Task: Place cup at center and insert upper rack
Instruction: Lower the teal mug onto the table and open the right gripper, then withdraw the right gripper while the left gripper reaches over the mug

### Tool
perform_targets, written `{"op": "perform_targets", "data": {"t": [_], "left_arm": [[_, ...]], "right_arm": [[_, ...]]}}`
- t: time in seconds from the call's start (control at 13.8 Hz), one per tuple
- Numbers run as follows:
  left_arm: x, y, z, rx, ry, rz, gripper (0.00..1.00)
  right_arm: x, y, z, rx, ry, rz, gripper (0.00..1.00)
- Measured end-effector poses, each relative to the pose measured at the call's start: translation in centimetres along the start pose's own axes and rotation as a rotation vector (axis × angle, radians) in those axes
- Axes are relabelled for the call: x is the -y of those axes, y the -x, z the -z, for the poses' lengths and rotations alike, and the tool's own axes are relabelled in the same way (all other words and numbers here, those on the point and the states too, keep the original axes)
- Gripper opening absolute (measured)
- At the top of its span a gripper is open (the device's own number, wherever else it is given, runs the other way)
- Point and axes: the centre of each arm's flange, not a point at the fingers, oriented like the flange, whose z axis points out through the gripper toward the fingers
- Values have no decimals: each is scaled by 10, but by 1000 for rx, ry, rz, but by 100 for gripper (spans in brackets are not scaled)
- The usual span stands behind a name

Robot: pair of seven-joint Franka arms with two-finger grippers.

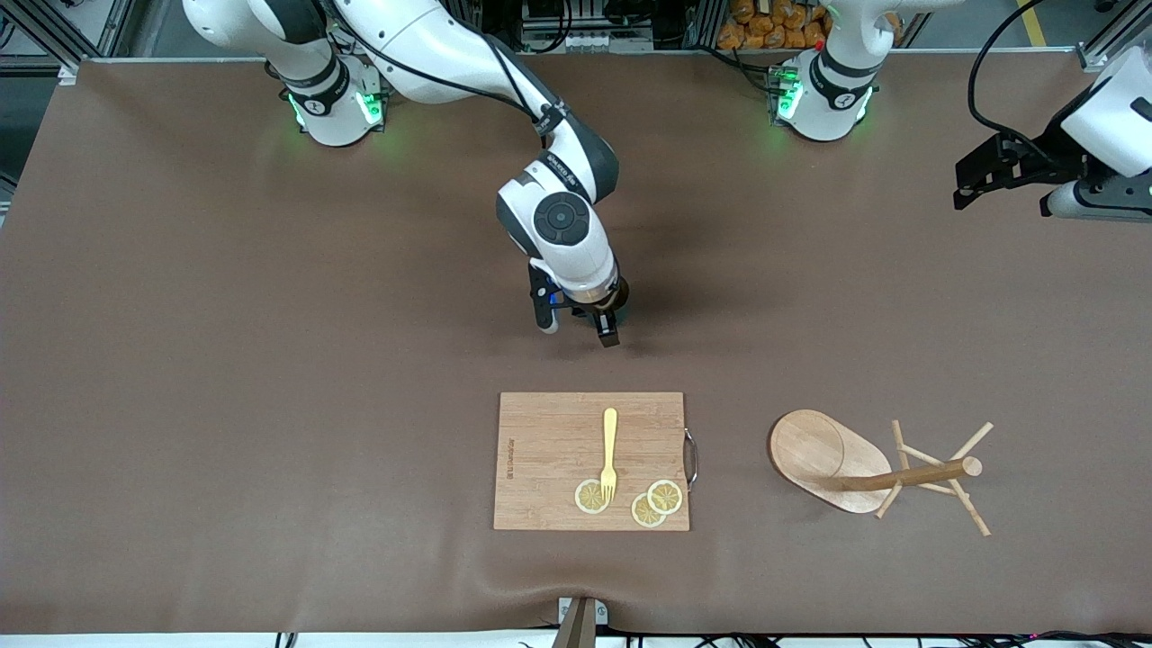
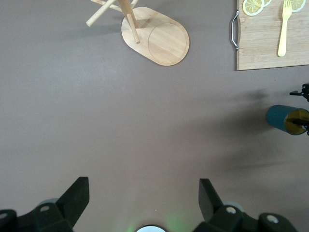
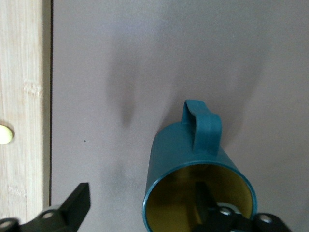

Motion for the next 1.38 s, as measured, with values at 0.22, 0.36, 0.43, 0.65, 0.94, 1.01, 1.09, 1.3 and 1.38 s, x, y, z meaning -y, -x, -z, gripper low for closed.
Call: {"op": "perform_targets", "data": {"t": [0.22,0.36,0.43,0.65,0.94,1.01,1.09,1.3,1.38], "left_arm": [[0,0,0,0,0,-1,100],[1,0,0,0,0,2,100],[2,0,0,0,0,3,100],[2,0,0,0,0,4,100],[2,0,0,0,0,4,100],[3,0,0,0,0,6,100],[4,0,0,0,0,8,100],[6,-2,-1,1,1,10,100],[5,-2,-1,-2,1,9,100]], "right_arm": [[8,-1,13,-4,17,-7,100],[14,-2,22,-1,15,-11,100],[16,-5,26,-5,24,-16,100],[24,-15,36,-13,44,-32,100],[37,-34,55,-26,83,16,100],[42,-45,66,-30,102,36,100],[47,-57,79,-31,118,54,100],[61,-93,126,-21,146,112,100],[62,-105,139,-18,163,157,100]]}}
